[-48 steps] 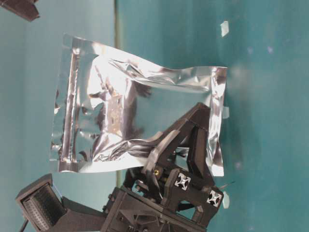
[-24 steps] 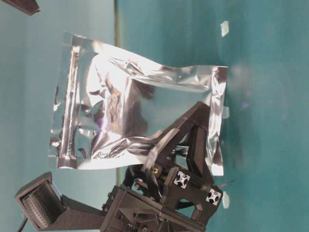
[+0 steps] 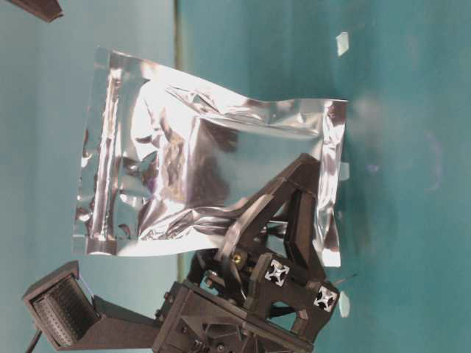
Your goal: Hand over the silver zip bag and make it stand upright.
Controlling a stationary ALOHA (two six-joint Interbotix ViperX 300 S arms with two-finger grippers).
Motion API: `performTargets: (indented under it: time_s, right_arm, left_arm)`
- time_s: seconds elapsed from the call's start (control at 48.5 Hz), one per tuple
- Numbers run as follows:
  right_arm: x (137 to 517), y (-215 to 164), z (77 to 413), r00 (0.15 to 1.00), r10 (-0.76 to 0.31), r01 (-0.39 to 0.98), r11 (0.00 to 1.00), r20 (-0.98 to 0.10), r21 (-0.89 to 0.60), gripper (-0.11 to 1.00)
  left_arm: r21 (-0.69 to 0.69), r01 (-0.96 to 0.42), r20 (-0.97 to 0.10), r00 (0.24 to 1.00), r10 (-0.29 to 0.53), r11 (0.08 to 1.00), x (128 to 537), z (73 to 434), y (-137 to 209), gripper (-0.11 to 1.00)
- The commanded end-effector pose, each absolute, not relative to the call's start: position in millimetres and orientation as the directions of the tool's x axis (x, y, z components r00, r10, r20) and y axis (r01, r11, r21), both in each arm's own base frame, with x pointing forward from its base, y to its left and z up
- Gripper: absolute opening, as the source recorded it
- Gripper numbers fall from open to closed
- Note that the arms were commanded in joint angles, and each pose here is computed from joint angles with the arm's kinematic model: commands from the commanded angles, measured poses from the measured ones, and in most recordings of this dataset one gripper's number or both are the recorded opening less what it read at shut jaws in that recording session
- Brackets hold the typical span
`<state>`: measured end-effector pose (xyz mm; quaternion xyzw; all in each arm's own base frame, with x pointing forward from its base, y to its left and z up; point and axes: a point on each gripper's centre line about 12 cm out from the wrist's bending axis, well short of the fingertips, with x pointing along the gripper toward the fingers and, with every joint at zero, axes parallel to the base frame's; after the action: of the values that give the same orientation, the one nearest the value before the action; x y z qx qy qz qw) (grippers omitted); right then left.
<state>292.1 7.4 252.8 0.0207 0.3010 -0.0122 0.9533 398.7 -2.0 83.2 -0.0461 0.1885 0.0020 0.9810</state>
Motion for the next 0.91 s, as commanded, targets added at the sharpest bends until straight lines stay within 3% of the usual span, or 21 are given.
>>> performTargets:
  time_s: [0.0, 0.887]
  right_arm:
    - [292.2, 7.6, 259.0, 0.832, -0.008, 0.041, 0.998, -0.554, 0.046, 0.91]
    - [291.2, 7.6, 256.7, 0.829, -0.009, 0.041, 0.998, -0.56, 0.046, 0.91]
  left_arm:
    - [-0.087, -0.013, -0.348, 0.937, -0.018, 0.996, 403.3, 89.0, -3.5, 0.3]
    - [-0.088, -0.015, -0.356, 0.934, -0.017, 0.996, 403.0, 88.2, -3.4, 0.3]
